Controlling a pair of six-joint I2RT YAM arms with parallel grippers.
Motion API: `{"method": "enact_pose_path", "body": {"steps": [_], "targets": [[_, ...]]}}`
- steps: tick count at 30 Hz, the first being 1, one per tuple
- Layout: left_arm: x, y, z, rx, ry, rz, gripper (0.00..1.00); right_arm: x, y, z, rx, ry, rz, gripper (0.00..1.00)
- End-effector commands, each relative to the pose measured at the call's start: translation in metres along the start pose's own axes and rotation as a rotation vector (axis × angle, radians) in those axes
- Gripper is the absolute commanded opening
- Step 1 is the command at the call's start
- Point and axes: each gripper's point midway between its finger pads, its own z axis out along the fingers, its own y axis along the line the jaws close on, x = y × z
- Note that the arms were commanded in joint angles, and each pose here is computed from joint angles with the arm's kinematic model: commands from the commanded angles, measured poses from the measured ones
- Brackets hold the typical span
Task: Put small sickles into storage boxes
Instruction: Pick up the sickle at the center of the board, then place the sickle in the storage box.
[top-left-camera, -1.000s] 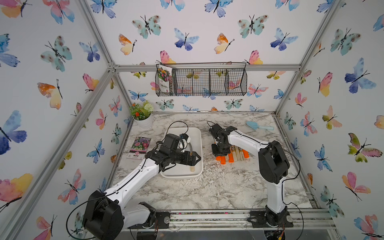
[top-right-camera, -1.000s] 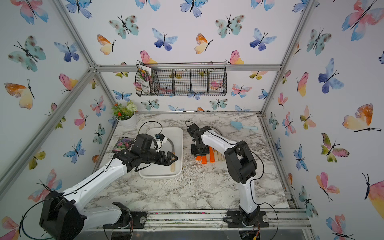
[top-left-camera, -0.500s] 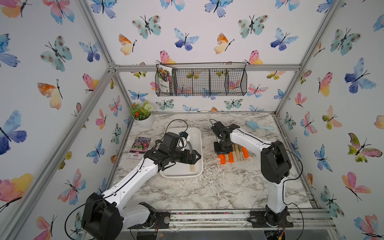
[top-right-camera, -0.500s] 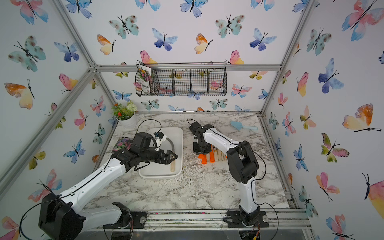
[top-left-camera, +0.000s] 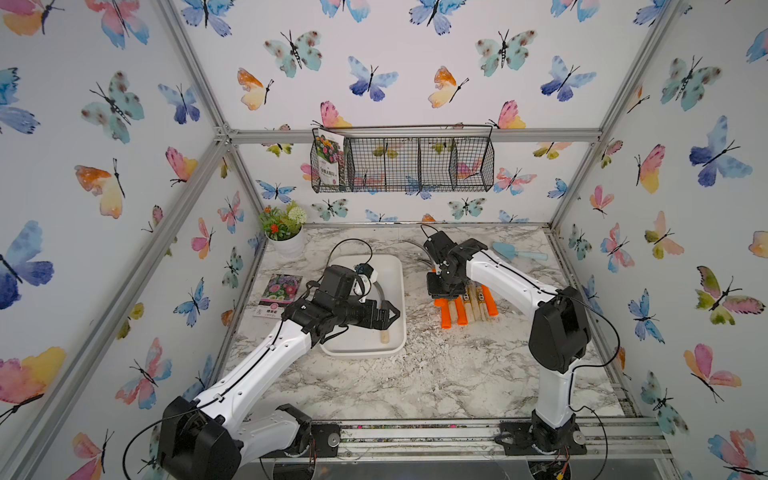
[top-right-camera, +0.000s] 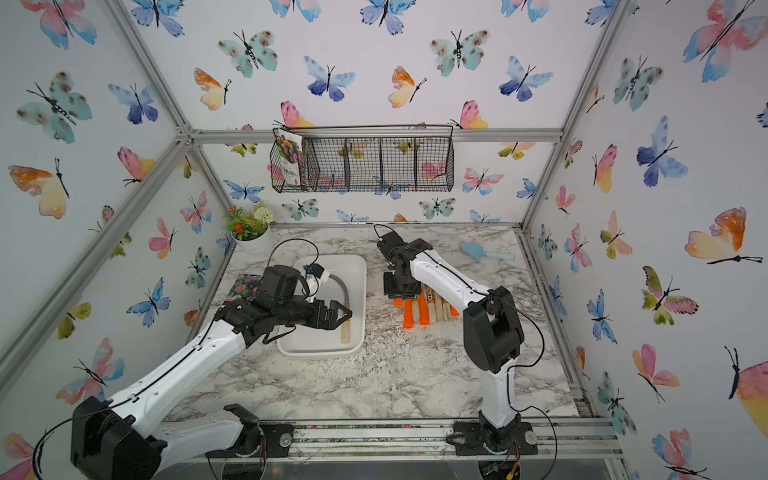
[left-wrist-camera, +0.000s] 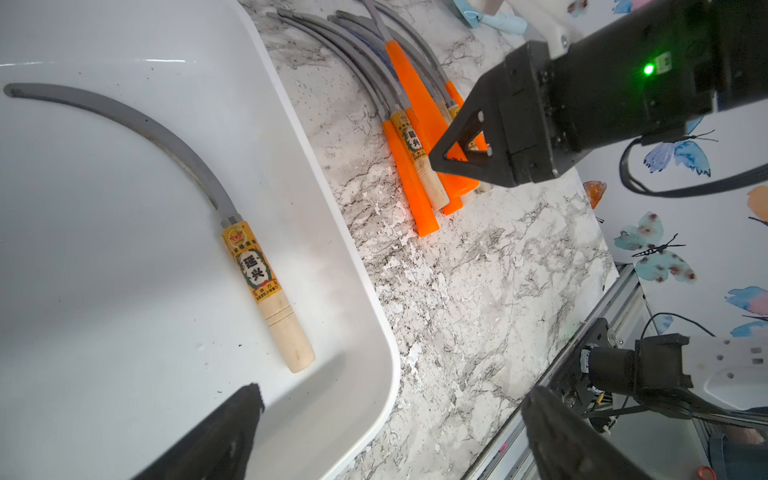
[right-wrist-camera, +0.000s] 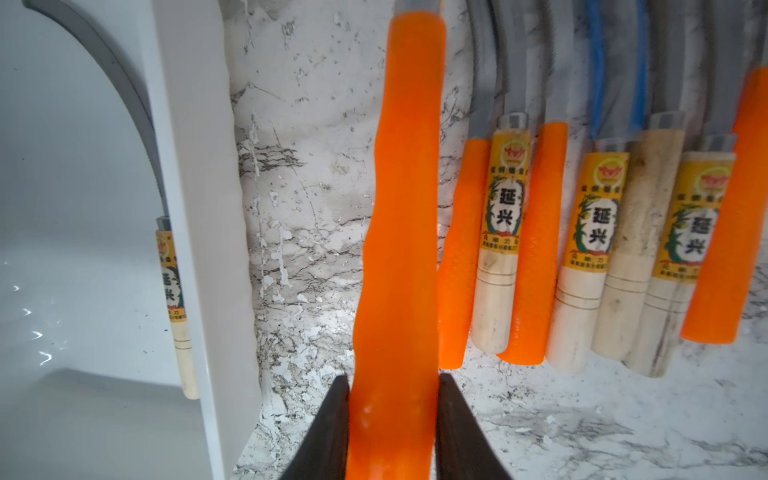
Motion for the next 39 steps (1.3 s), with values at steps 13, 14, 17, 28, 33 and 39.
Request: {"method": "enact_pose_path", "body": {"steps": [13,14,17,28,33,39], "targets": [[0.0,-0.006,-0.03,-0.033,-0.037,0.015,0.98,0.004,0.028,-0.029,-0.068,-0.034,0.0,0.01],[0.001,-0.005,-0.031,-0.036,-0.038,0.014,0.98,0.005,0.03,-0.03,-0.07,-0.037,-0.001,0.01],[0.005,-0.004,-0.035,-0.043,-0.04,0.01,0.99,0.008,0.041,-0.032,-0.08,-0.043,-0.013,0.01],[0.015,0.003,-0.053,-0.091,-0.081,-0.022,0.98,0.024,0.092,-0.038,-0.108,-0.056,-0.076,0.01],[0.019,0.003,-0.062,-0.103,-0.09,-0.044,0.98,0.037,0.113,-0.034,-0.122,-0.045,-0.105,0.01],[0.025,0.003,-0.074,-0.107,-0.117,-0.075,0.98,0.052,0.133,-0.026,-0.138,-0.023,-0.135,0.01]]}}
